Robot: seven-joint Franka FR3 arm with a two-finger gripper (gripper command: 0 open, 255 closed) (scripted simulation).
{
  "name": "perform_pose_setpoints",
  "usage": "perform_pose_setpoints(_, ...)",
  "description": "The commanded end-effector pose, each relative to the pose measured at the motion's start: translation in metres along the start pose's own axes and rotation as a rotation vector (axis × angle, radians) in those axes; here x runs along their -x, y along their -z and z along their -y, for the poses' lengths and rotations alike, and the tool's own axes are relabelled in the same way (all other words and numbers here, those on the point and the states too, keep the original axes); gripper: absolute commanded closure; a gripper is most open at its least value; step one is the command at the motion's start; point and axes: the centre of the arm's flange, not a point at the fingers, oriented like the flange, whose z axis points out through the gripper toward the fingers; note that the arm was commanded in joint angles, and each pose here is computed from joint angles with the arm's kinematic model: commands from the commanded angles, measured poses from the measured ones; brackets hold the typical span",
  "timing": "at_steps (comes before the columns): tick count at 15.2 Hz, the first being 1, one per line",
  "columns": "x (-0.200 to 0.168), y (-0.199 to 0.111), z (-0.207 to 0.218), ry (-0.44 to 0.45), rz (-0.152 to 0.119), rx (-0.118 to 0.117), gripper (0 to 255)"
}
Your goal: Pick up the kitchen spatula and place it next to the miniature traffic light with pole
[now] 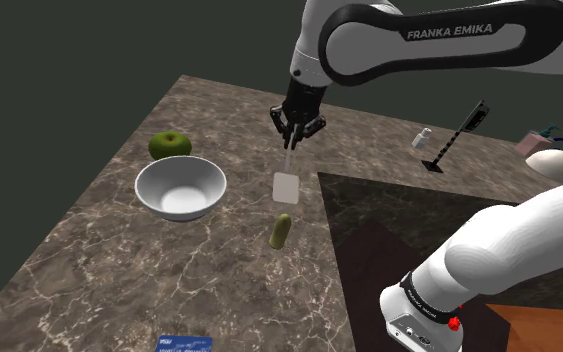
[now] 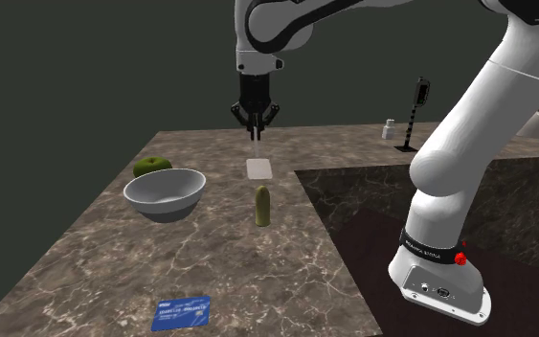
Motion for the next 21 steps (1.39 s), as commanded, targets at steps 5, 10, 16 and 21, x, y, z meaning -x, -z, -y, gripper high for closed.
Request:
perform_pose_setpoints(5,-0.002,0.032,0.000,0.000,0.000,0.000,255)
perform_pose_setpoints(10,-0.004,0.058,0.000,0.000,0.000,0.000,255)
perform_pose_setpoints(16,-0.006,0.090,0.000,0.000,0.000,0.000,255)
perform_pose_setpoints(21,-0.008,0.116,0.000,0.000,0.000,0.000,255)
